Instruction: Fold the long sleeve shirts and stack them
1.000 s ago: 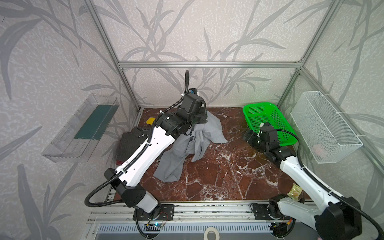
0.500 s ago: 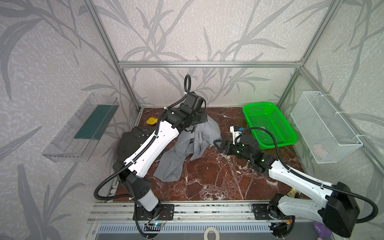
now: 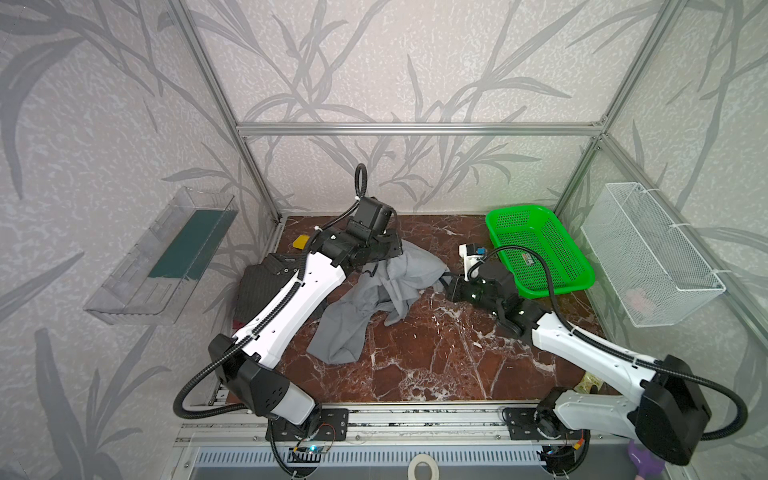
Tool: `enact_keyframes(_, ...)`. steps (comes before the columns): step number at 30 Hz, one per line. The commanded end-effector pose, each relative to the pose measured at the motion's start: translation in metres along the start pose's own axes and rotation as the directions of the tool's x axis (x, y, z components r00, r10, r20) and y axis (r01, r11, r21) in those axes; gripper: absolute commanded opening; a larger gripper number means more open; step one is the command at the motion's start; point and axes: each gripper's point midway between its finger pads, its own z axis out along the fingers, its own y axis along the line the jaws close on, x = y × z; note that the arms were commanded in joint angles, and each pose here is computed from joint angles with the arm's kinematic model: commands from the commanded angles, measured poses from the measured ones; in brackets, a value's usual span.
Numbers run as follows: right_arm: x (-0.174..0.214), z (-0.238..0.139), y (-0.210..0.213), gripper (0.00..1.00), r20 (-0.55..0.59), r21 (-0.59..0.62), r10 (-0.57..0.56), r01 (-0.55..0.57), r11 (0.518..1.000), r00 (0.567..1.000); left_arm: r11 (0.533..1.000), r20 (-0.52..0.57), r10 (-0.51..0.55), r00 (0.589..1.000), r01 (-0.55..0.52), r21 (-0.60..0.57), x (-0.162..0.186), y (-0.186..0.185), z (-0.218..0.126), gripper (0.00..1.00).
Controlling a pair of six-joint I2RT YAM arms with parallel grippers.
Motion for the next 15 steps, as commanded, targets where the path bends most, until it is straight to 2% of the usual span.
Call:
enact_keyframes(1,-0.043,-0.031,-0.002,0.0,0.078,0.031,-0.032,0.03,0.999,0.996,1.0,-0.013,0.031,0.999,-0.031,0.008,0.002,0.015,-0.013,0.56)
enact_keyframes(5,-0.067,-0.056,-0.03,0.0,0.075,0.059,0.053,-0.057,0.997,0.996,0.993,-0.05,0.118,0.992,-0.119,-0.014,0.017,0.028,-0.018,0.79)
enact_keyframes(10,-0.089,-0.069,-0.061,0.0,0.047,0.079,0.156,-0.159,0.984,0.987,0.984,-0.183,0.176,0.967,-0.171,0.042,0.068,0.042,0.0,0.82)
enact_keyframes(14,-0.084,-0.062,-0.081,0.0,-0.009,0.126,0.227,-0.224,0.966,0.974,0.984,-0.284,0.179,0.942,-0.166,0.07,0.111,0.057,0.019,0.83)
enact_keyframes(15,-0.08,-0.059,-0.087,0.04,-0.018,0.147,0.247,-0.241,0.959,0.969,0.984,-0.297,0.177,0.938,-0.162,0.074,0.119,0.059,0.023,0.83)
